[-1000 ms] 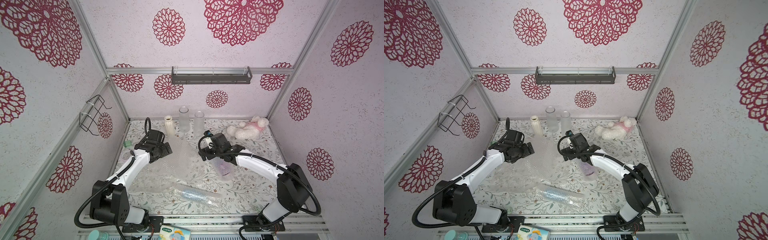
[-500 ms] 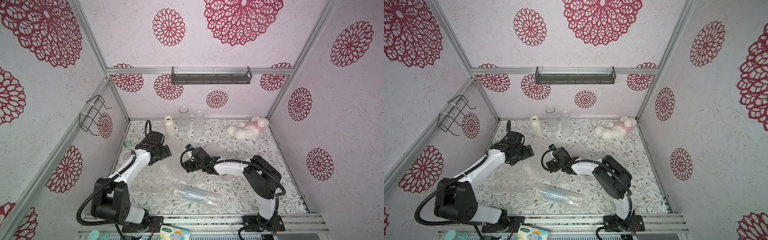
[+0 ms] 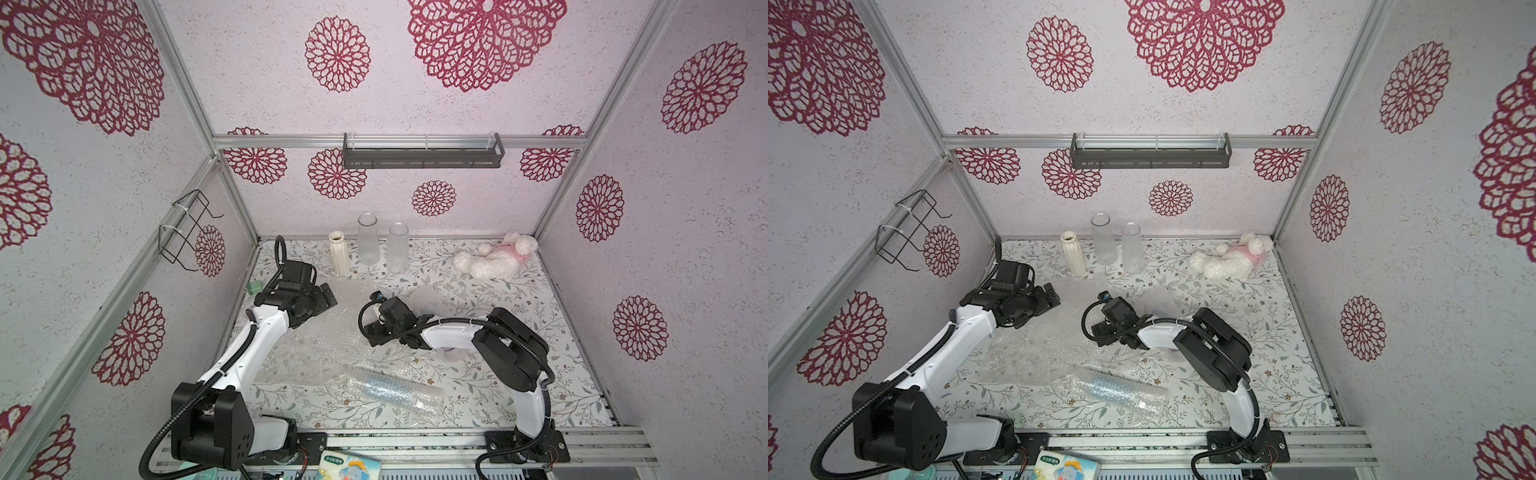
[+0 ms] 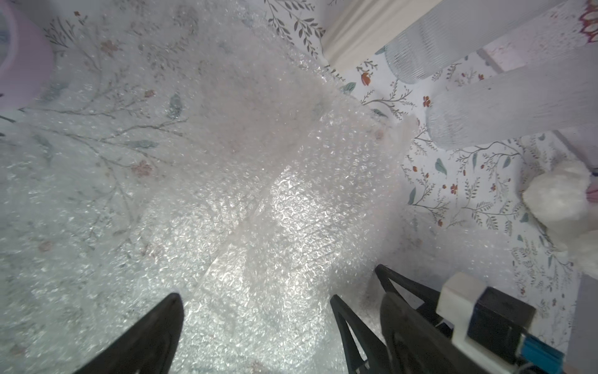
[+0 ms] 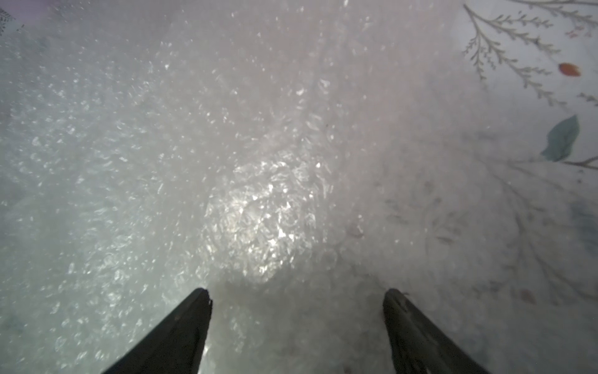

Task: Unwrap the vase from the bubble wrap
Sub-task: Unwrap the bubble wrap at the center of the board.

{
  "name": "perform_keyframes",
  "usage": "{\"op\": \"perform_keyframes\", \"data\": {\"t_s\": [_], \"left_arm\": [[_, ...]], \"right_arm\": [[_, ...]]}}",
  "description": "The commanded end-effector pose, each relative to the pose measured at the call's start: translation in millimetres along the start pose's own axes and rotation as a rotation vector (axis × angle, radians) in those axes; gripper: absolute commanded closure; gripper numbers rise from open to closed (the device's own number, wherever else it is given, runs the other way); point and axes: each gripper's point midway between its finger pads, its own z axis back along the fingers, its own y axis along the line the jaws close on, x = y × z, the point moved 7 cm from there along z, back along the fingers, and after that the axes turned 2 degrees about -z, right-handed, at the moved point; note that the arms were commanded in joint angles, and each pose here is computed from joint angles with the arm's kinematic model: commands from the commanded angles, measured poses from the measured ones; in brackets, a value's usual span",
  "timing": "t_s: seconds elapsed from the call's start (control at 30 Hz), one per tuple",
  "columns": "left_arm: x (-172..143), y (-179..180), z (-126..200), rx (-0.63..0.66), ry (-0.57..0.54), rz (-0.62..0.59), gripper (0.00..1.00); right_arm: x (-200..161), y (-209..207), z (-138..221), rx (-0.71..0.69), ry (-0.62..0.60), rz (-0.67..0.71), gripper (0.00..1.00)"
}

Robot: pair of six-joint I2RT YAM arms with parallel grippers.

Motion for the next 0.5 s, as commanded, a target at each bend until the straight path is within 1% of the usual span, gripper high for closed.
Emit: {"op": "perform_keyframes", "data": {"t_s": [0.0, 0.13, 0.3, 0.4, 0.47], "left_arm": [[8, -5, 19, -0.061, -0.045, 0.009, 0.03], [8, -1, 30, -0.078, -0.089, 0.019, 0.03], [5, 1, 30, -0.083, -0.08, 0.021, 0.02], [2, -1, 27, -0.111, -0.062, 0.024, 0.01], [0, -3, 24, -0.129, -0.056, 0.02, 0.01]], "right_arm": [[47, 24, 28, 0.089, -0.12, -0.018, 0.13], [84, 42, 56, 0.18, -0.228, -0.033, 0.12], [107, 47, 83, 0.212, -0.303, -0.06, 0.11], [113, 36, 102, 0.167, -0.339, -0.078, 0.11], [114, 17, 112, 0.072, -0.325, -0.089, 0.11]]}}
